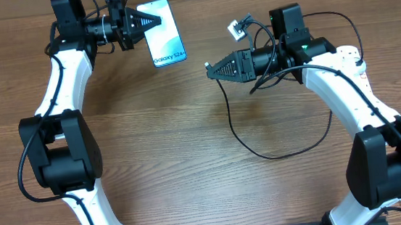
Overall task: Plug charger to phone and switch on socket
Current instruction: 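Lift the USB-C end with the right gripper toward the phone's bottom port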
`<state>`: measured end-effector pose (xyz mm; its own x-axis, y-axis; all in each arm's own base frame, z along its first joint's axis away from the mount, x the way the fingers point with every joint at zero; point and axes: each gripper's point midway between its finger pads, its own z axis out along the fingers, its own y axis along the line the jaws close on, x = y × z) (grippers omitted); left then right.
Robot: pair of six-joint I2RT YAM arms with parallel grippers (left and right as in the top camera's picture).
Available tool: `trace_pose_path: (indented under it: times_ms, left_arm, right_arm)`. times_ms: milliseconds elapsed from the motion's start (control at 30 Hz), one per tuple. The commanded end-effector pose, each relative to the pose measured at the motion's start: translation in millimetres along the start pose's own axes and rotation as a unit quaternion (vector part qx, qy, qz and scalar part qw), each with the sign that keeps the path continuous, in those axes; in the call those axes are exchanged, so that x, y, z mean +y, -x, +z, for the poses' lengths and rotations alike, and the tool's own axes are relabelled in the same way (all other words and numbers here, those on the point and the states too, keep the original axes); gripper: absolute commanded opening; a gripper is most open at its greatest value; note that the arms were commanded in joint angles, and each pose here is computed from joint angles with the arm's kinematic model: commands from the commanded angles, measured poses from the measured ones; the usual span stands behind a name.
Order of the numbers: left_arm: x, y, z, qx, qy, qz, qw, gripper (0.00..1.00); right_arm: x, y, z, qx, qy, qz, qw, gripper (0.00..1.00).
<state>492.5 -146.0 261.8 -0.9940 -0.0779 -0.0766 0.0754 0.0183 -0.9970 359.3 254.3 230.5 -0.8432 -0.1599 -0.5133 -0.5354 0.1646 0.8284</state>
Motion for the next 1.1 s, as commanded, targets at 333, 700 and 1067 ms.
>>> trace_pose_path:
  times_ms: [333,700,1067]
  left_arm:
    - [-3.3,-0.6,18.5,-0.001,0.009,-0.009,1.000,0.04]
    - [-16.0,10.3,22.7,-0.018,0.008,-0.020,1.000,0.04]
    - [-44.2,11.8,29.5,-0.013,-0.009,0.012,1.000,0.04]
  right_arm:
    - [18.2,9.6,20.1,0.005,0.024,0.037,0.999,0.04]
    - [9.5,30.0,23.5,-0.031,-0.012,0.078,0.996,0.04]
    - [30.1,40.7,22.5,-0.031,0.033,0.058,0.997,0.04]
